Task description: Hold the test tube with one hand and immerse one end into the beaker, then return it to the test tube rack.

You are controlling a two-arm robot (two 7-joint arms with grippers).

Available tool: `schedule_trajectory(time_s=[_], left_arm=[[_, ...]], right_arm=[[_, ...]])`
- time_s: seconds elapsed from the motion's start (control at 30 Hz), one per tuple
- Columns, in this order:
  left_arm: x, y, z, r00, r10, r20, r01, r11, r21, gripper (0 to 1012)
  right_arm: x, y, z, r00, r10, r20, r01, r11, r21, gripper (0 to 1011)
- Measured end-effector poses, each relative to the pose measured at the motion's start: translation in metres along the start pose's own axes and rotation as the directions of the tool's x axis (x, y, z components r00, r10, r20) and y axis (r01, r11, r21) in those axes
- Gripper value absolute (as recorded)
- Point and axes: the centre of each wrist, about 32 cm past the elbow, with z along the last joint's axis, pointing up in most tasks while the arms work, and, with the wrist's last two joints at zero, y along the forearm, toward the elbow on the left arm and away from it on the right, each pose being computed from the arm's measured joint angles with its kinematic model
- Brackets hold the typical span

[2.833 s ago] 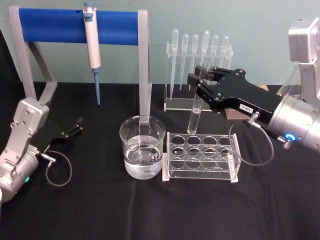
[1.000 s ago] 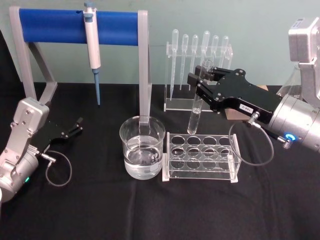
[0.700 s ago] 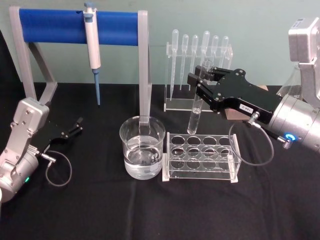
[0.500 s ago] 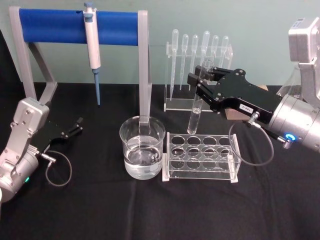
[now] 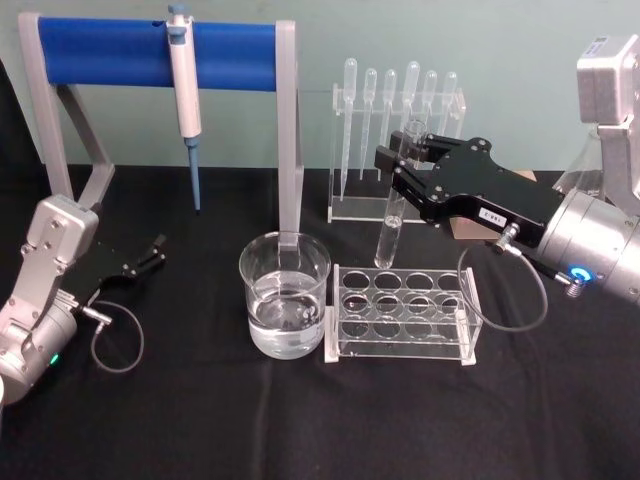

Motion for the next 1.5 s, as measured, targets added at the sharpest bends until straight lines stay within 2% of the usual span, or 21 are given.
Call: schedule_trajectory(time_s=[1.5], left_arm=[[0.0000, 0.0000, 0.0000, 1.0000, 0.000, 0.000, 0.000, 1.0000, 0.000, 1000]], right_arm=[[0.0000, 0.0000, 0.0000, 1.000, 0.000, 0.000, 0.000, 1.000, 0.000, 224]])
